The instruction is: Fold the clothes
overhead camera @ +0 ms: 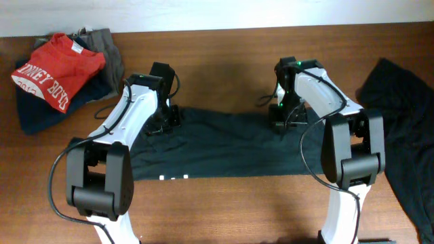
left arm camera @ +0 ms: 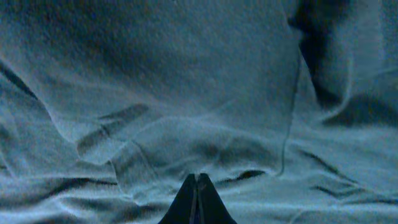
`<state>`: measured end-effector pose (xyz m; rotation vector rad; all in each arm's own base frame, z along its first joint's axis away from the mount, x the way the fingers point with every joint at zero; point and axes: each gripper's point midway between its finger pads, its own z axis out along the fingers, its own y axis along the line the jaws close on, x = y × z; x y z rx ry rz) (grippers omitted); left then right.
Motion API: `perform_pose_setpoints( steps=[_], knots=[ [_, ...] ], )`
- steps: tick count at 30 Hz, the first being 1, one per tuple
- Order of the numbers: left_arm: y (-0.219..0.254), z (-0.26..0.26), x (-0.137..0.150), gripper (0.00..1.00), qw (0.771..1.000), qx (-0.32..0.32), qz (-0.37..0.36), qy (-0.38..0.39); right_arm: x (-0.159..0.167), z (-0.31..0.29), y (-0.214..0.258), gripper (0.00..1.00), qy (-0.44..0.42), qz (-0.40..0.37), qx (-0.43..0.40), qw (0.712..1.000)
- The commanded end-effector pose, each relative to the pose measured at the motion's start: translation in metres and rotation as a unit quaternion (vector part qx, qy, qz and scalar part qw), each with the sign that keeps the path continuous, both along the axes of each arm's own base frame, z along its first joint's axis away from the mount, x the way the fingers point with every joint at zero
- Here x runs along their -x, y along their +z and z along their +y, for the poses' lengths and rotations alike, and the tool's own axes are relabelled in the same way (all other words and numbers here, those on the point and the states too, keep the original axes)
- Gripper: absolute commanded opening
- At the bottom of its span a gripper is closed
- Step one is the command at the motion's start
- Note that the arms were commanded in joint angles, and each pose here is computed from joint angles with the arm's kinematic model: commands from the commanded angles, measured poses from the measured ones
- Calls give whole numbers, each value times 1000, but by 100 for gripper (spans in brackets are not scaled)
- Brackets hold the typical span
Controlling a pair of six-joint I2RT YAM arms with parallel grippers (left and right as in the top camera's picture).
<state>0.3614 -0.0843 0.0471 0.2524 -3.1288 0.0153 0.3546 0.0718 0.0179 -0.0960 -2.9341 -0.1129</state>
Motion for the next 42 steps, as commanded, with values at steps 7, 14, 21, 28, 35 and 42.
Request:
perform_pose_setpoints(
  steps=[7, 14, 21, 28, 35, 42],
  knots=[
    [-57, 28, 9, 2, 997, -21, 67, 25, 8, -39, -22, 4, -14, 0, -3, 1000],
    [-59, 75, 13, 1, 992, -68, 82, 62, 5, -62, -29, 4, -33, -9, 26, 999],
    [-55, 120, 29, 1, 982, -76, 115, 132, -6, -70, -22, 4, -44, -24, 26, 998],
    [-21, 123, 20, 1, 985, -73, 77, 138, -22, -67, 13, 4, -45, -33, 20, 998],
    [38, 116, 17, 1, 989, -55, 13, 139, -37, -68, 39, 8, -42, -55, 19, 997],
    [31, 86, 13, 1, 994, -3, 12, 110, -27, -76, 24, 13, -26, -40, 40, 998]
  ],
)
